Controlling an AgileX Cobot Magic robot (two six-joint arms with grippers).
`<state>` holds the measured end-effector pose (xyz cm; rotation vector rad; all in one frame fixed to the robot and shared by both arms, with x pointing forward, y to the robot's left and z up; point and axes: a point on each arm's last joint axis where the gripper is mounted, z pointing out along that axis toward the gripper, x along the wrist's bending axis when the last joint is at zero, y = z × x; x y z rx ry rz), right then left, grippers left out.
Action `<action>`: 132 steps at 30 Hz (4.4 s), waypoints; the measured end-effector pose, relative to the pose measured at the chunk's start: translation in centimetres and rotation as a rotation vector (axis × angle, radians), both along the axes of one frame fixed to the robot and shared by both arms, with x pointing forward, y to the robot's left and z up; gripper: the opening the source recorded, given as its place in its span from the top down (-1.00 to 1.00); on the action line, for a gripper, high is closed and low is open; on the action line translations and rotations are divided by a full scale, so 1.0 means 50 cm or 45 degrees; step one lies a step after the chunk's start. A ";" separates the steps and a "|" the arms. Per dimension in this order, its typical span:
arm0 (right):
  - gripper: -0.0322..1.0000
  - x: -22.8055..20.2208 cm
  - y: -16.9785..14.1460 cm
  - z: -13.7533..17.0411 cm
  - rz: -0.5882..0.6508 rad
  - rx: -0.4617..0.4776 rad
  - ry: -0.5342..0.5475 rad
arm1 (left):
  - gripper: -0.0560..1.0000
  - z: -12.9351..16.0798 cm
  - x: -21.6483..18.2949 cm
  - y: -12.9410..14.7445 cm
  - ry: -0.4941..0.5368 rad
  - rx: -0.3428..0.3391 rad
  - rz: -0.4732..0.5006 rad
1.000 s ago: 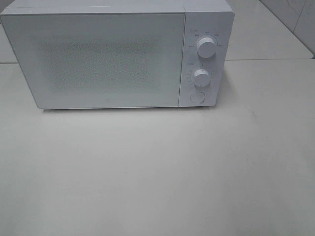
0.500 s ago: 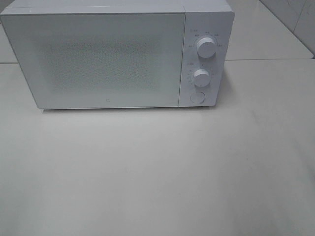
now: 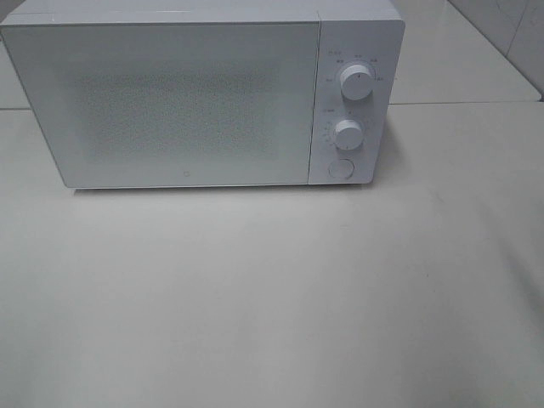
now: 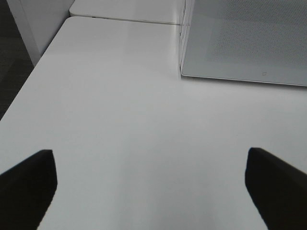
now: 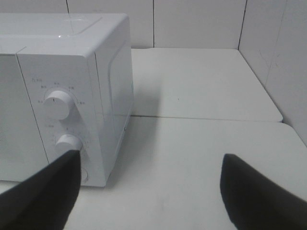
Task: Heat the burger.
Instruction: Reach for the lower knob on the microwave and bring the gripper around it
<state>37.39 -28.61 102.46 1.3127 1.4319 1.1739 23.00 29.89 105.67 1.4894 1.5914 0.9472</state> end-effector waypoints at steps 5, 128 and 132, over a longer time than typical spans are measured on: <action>-0.53 0.029 0.004 -0.004 0.013 0.009 -0.043 | -0.98 0.000 0.000 0.000 0.000 0.000 0.000; -0.53 0.367 0.324 -0.297 -0.054 -0.076 -0.045 | -0.98 0.000 0.000 0.000 0.000 0.000 0.000; -0.48 0.367 0.324 -0.297 -0.053 -0.076 -0.045 | -0.98 0.000 0.000 0.000 0.000 0.000 0.000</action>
